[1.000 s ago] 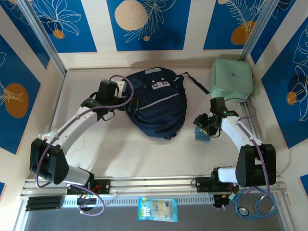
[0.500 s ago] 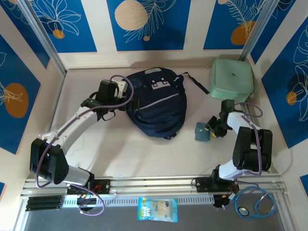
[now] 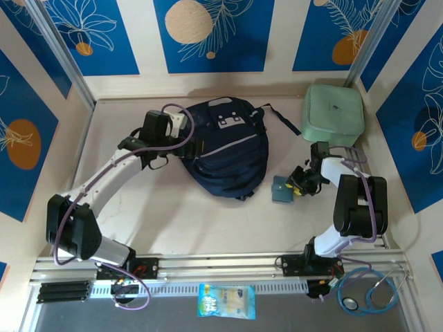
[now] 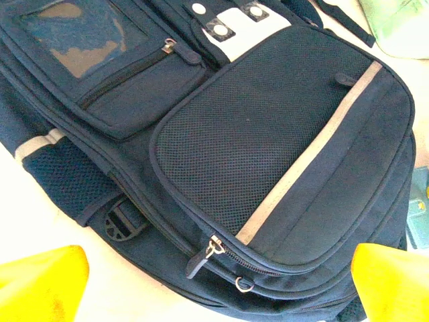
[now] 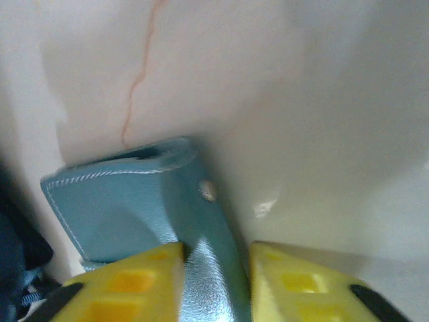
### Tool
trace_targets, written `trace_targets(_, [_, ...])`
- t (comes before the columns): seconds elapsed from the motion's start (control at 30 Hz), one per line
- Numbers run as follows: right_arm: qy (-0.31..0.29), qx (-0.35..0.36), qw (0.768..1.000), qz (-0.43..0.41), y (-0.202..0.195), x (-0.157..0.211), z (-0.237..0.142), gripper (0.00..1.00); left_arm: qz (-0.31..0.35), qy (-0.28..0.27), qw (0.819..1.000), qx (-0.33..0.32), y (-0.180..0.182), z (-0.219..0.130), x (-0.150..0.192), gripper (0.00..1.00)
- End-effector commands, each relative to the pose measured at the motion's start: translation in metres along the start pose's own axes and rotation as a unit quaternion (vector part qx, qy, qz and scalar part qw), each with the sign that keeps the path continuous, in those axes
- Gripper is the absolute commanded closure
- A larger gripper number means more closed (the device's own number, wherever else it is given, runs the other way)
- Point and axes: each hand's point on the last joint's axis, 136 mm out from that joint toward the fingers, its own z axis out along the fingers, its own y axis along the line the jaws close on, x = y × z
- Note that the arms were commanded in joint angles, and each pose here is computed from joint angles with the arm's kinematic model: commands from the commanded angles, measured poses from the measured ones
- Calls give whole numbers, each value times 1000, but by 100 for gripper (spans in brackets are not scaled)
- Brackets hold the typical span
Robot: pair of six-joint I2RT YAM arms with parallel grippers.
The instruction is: Pack the student bag
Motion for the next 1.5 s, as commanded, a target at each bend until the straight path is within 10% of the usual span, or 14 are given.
trace_targets(0.0, [34, 16, 999, 17, -7, 16, 6, 80, -8, -4, 1000, 26, -9, -3, -11, 0])
trace_targets(0.63, [-133, -159, 978, 3, 56, -3, -87, 99, 175, 69, 979, 80, -86, 37, 6, 2])
trace_targets(1.17, [-129, -233, 964, 16, 74, 4, -110, 100, 415, 197, 888, -18, -106, 102, 43, 37])
trace_targets(1.47, [-130, -243, 961, 21, 75, 4, -113, 100, 391, 183, 896, -99, -92, 114, 18, 74])
